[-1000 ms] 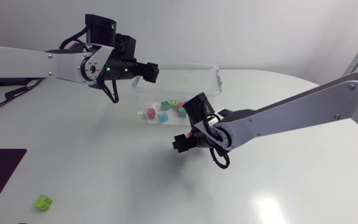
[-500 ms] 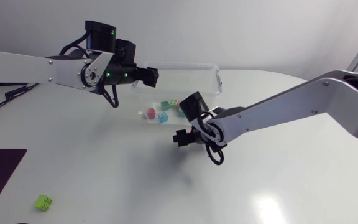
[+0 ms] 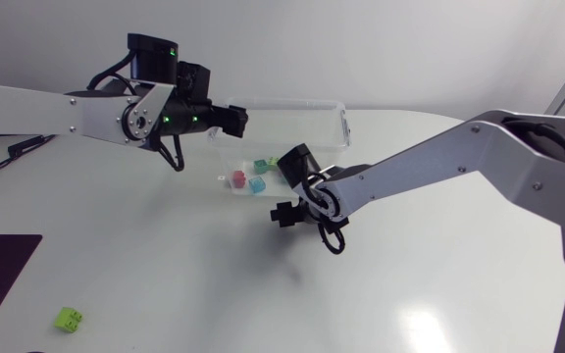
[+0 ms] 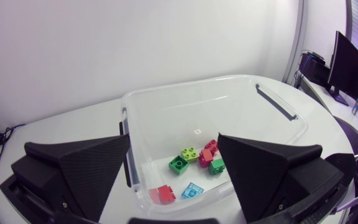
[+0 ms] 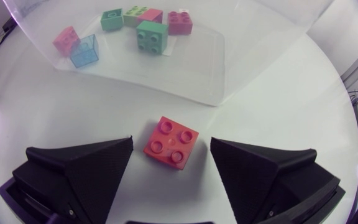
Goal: Place the duplo bricks in the container
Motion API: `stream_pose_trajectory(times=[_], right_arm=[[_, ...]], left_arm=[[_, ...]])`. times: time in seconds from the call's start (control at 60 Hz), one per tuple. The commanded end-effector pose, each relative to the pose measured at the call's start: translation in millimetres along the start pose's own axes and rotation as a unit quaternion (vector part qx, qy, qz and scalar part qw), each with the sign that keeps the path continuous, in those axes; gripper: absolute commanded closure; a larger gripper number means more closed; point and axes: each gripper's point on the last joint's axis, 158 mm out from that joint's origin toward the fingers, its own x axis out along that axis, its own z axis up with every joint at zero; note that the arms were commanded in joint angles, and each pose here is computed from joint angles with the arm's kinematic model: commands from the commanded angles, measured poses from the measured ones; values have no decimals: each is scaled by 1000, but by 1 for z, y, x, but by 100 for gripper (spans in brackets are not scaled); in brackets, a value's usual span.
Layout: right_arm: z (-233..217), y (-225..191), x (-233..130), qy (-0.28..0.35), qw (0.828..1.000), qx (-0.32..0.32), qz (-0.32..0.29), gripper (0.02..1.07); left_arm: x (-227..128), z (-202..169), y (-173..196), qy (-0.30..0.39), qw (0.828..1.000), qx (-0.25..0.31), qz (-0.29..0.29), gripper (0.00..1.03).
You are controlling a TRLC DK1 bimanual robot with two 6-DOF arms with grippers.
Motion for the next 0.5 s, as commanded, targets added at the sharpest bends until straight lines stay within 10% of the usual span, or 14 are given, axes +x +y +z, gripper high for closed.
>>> stream_pose_trajectory(times=[0.0,0.267,0.483], right_arm=[[-15,-9,12,21,1000,11,-19,28],[-19,-12,11,17,1000,15,-18,66],[-18,-13,7,10,1000,13,-15,69]], left_arm=[[-6,0,7,-6,1000,-13,8,5],[-8,-3,9,-5,1000,-13,10,5],[-11,-3,9,-7,1000,-13,10,5]])
